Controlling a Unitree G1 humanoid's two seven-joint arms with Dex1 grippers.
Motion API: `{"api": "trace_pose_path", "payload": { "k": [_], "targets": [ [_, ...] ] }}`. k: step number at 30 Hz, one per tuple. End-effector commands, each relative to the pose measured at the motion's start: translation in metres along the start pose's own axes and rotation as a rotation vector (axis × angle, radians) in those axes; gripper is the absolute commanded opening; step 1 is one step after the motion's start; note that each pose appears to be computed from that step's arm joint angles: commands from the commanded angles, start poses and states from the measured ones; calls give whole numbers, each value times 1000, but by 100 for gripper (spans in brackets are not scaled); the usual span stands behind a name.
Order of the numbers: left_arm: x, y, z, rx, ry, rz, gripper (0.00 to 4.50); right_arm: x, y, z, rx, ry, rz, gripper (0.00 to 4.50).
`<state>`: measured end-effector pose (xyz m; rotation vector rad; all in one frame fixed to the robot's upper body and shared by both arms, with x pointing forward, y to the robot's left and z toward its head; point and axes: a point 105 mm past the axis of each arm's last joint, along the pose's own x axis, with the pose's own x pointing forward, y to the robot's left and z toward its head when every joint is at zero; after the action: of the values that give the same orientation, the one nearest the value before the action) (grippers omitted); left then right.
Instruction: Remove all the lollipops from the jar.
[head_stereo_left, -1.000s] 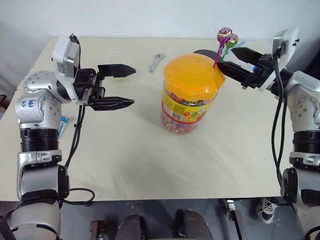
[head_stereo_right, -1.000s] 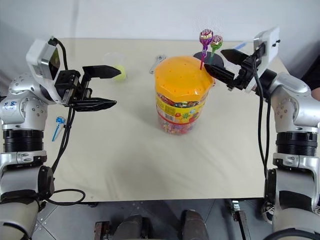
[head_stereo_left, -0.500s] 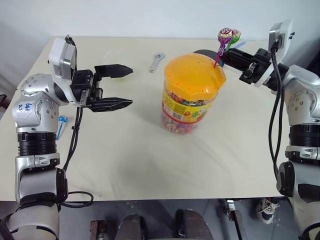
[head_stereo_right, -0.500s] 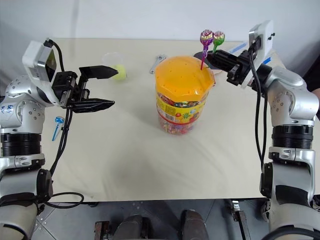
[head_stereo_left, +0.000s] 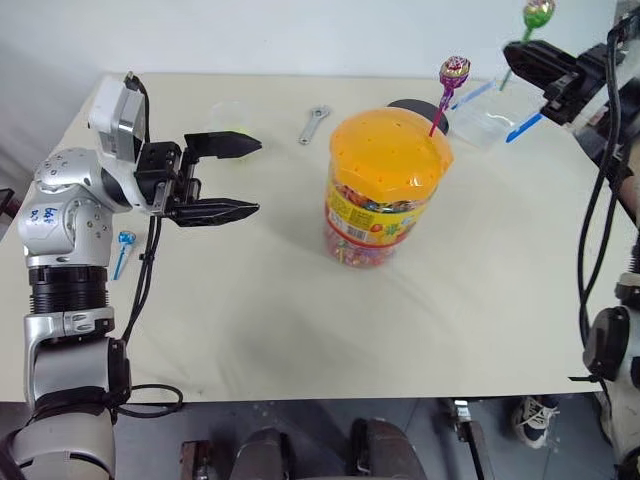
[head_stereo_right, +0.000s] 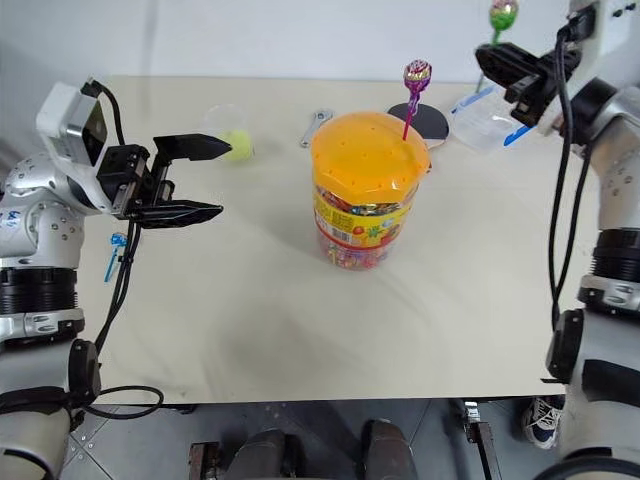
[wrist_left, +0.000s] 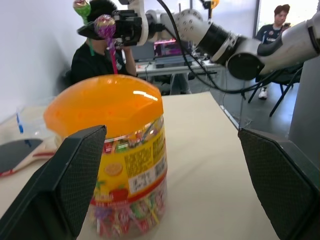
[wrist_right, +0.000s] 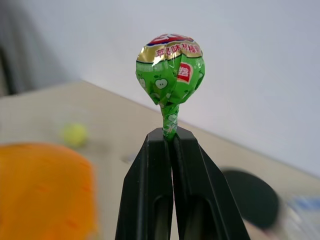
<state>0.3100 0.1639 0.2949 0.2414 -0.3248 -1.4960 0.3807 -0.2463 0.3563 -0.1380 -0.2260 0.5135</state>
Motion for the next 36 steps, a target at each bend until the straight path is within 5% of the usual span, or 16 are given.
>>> {"api": "trace_pose_path", "payload": {
  "k": [1,12,19,27,33,36],
  "targets": [
    [-13,-1,8,32,38,72,450,-27,-24,-20,19,159,-135,3],
    [-42,-13,-7,-66,162,263,450,-123,-37,-151,153,777,-404,3],
    [-34,-11,-5,-48,115,259,450,-131,-43,-186,241,836,-527,3],
    [-30,-11,-4,-45,108,256,450,-133,-37,-178,251,796,-497,222],
    [-30,-10,-5,-48,101,252,450,-139,-25,-137,170,687,-379,425],
    [-28,-7,-6,-49,95,248,450,-131,-14,-103,101,562,-261,448]
  ]
}}
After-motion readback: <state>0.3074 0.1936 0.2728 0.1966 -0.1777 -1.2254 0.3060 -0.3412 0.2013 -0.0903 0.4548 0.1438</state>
